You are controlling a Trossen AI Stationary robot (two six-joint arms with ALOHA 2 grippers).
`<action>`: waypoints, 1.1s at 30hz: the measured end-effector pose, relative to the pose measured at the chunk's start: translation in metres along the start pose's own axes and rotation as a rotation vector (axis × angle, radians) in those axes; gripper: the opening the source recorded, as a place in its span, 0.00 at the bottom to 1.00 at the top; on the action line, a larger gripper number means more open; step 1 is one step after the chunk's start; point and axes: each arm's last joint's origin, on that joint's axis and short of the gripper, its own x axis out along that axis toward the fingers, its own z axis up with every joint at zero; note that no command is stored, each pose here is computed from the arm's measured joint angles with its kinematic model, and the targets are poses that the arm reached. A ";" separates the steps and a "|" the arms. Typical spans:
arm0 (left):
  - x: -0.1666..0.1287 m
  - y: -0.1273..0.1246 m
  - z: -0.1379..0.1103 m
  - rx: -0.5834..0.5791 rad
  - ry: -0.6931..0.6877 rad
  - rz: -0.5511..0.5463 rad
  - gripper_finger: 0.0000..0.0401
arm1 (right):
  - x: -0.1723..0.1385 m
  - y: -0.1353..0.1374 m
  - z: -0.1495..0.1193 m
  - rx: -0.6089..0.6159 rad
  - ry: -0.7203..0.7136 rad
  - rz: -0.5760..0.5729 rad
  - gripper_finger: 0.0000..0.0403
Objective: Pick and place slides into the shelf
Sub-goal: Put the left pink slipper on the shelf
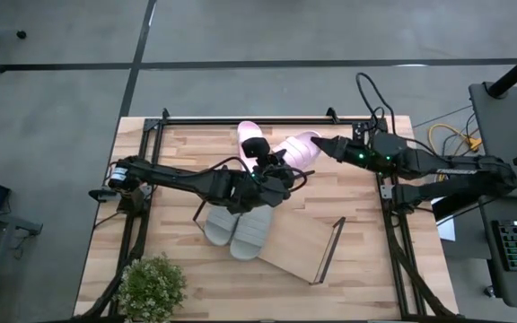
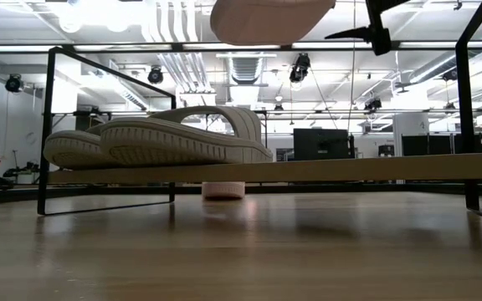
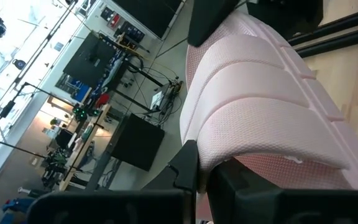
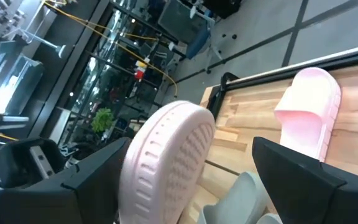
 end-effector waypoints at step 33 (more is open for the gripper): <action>0.000 0.000 0.000 0.027 0.000 -0.001 0.00 | 0.010 -0.006 -0.006 0.008 0.037 -0.040 0.08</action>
